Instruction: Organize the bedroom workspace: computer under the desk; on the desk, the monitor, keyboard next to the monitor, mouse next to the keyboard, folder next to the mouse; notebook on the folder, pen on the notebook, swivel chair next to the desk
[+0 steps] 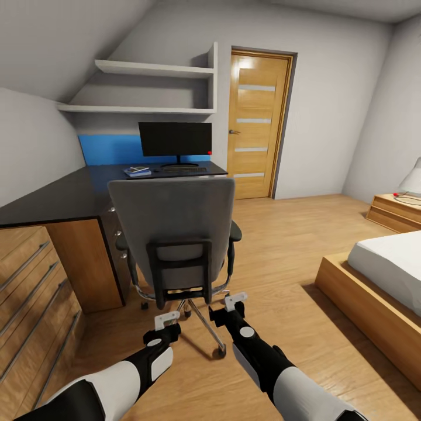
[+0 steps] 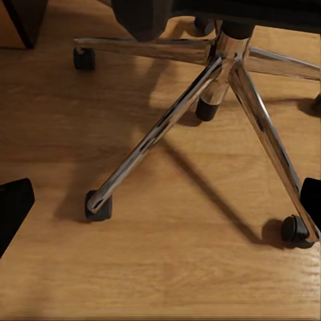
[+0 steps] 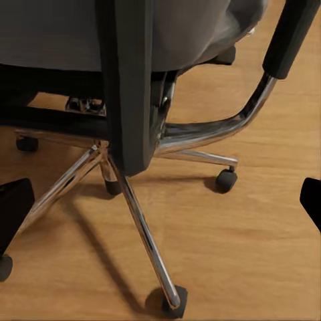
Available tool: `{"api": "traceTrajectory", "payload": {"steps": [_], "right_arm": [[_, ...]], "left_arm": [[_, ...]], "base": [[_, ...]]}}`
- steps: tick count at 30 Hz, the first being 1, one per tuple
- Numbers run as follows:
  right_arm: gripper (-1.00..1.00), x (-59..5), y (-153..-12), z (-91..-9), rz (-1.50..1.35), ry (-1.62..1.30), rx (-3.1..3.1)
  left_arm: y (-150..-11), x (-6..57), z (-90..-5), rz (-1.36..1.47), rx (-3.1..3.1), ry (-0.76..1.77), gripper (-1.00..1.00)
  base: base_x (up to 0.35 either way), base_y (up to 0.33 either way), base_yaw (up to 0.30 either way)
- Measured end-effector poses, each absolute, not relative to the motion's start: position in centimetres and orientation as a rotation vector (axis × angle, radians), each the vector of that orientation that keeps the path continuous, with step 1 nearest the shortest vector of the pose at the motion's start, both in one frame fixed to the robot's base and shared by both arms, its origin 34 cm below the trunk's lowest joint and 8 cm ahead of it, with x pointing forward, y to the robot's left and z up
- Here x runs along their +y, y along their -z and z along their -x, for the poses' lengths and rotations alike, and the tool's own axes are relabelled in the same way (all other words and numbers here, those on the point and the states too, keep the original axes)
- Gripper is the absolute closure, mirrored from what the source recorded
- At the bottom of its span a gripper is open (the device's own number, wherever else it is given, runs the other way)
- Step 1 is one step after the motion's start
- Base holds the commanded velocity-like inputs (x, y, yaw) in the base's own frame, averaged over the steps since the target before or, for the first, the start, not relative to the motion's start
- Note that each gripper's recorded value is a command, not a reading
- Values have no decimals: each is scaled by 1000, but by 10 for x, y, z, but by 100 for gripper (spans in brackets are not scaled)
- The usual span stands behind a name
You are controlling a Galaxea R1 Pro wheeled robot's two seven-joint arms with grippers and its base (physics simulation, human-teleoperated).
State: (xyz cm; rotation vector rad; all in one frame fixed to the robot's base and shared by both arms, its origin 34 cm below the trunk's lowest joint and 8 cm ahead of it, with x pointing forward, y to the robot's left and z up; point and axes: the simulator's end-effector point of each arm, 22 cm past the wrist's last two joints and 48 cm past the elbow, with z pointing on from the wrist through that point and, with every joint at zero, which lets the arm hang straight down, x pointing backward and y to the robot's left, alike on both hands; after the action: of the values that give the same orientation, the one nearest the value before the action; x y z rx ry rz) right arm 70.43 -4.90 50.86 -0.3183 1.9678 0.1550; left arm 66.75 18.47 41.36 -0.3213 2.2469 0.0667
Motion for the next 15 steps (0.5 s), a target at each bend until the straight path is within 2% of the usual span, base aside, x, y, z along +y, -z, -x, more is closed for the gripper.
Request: {"api": "traceTrajectory", "payload": {"steps": [7, 15], "right_arm": [[-100, -39, -497, -695, 363, -219, 1979], [-100, -30, -498, -691, 391, -261, 1967]], "left_arm": [[-414, 212, -671, 322, 2234, -104, -100], [-415, 214, -671, 323, 2227, -108, -100]], "base": [[6, 1, 0], [127, 26, 0]]}}
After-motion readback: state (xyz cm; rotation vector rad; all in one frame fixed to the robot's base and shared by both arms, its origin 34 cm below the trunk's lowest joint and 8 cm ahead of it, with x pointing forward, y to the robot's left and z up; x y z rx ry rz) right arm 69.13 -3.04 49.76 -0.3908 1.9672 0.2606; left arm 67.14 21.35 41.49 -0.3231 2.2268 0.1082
